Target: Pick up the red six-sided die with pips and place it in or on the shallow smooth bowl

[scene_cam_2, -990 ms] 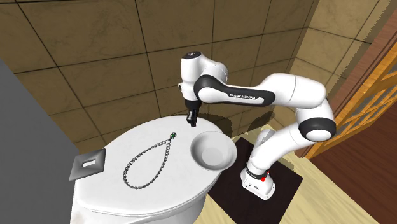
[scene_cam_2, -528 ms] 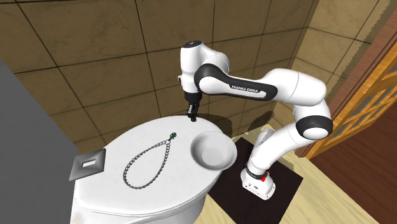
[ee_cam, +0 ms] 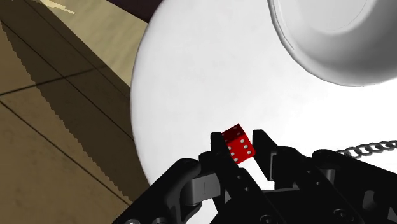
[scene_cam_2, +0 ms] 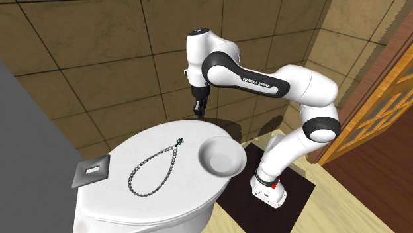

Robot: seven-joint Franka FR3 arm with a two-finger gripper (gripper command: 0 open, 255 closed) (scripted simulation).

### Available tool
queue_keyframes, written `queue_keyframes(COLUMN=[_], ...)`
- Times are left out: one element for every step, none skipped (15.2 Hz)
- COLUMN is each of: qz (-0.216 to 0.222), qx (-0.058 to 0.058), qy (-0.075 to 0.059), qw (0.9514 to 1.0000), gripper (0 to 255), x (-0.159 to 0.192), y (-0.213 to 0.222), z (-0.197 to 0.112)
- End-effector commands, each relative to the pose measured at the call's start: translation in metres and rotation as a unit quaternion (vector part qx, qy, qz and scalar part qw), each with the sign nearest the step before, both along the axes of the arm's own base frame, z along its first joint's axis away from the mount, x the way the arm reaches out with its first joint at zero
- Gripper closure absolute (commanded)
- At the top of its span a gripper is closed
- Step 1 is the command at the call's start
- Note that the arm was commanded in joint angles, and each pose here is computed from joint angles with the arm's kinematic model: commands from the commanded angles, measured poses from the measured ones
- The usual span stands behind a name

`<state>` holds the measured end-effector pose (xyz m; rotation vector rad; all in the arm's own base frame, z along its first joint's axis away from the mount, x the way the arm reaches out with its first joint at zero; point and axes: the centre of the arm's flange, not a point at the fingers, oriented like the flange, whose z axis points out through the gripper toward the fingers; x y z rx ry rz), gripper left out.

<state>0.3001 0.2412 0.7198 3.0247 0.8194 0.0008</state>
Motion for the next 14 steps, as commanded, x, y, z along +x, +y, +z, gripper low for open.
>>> queue_keyframes(qz=[0.0, 0.0, 0.0, 0.0, 0.0, 0.0, 0.0, 0.0, 0.0, 0.0, 0.0, 0.0, 0.0, 0.0], qx=[0.0, 0.0, 0.0, 0.0, 0.0, 0.0, 0.0, 0.0, 0.0, 0.0, 0.0, 0.0, 0.0, 0.0], qy=[0.0, 0.0, 0.0, 0.0, 0.0, 0.0, 0.0, 0.0, 0.0, 0.0, 0.0, 0.0, 0.0, 0.0], qw=[1.0, 1.0, 1.0, 1.0, 1.0, 1.0, 1.0, 1.0, 1.0, 1.0, 1.0, 1.0, 1.0, 1.0], gripper=[255, 255, 255, 255, 255, 255, 255, 255, 255, 255, 255, 255, 255, 255], x=[0.0, 0.0, 0.0, -0.001, -0.013, -0.026, -0.038, -0.051, -0.063, -0.076, -0.089, -0.101, -0.114, -0.126], y=[0.0, 0.0, 0.0, 0.0, 0.003, 0.007, 0.011, 0.015, 0.019, 0.023, 0.026, 0.03, 0.034, 0.038], z=[0.011, 0.016, 0.022, 0.023, 0.024, 0.025, 0.026, 0.028, 0.029, 0.03, 0.031, 0.032, 0.033, 0.034])
